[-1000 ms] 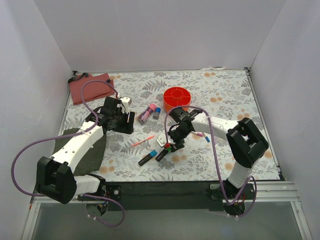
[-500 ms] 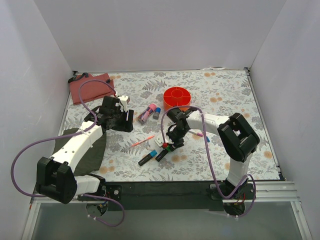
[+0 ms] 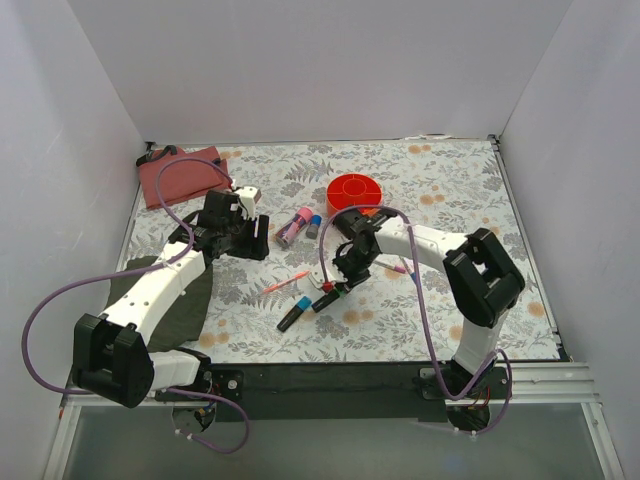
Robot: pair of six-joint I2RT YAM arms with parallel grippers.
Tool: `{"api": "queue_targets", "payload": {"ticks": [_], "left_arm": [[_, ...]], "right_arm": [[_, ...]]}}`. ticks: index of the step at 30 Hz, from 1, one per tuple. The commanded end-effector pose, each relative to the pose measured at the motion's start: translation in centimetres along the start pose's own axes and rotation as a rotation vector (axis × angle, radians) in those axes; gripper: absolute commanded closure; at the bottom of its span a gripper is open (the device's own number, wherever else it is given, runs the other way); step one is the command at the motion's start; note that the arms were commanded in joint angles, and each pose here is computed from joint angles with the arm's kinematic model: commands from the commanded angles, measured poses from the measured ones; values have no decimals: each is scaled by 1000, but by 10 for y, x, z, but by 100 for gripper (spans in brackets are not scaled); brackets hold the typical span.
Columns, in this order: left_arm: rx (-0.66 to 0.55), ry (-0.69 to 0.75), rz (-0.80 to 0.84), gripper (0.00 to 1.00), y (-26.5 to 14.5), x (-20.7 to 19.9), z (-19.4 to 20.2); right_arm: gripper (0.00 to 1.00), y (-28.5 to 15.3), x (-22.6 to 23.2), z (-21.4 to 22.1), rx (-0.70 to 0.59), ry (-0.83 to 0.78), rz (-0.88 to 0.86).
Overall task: Sort the stationery into containers
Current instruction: Pick up the pen from the center of the board, then place the pen in the storage box.
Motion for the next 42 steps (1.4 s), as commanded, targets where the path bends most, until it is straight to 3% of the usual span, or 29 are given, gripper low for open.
{"api": "queue_targets", "payload": {"ticks": [1, 9, 16, 21, 29, 42], "left_arm": [[-111, 38, 34, 38, -6, -6, -27], [-192, 58, 81, 38, 16, -14, -56], [-257, 78, 121, 38, 26, -27, -95], [-306, 85, 108, 38, 26, -25, -107], [-306, 60, 113, 38, 26, -23, -95], [-339, 73, 53, 38, 29, -11, -91]], "right_arm": [[97, -68, -13, -23, 110, -104, 117], [99, -184, -45, -15, 450, -214, 353], [99, -253, -78, 29, 740, -163, 481], [99, -282, -109, 64, 895, -158, 481], [99, -307, -137, 99, 1006, -201, 452], [99, -278, -80, 101, 968, -223, 290]]}}
Point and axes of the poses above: each gripper's point midway between its finger pads, its own y axis out along the fingers, its own x axis along the line the jaws close on, z = x × y, the point moved 5 cm from there along -y, back along the fingers, and after that the axes turned 8 degrees about -y, right-handed, at the moved point
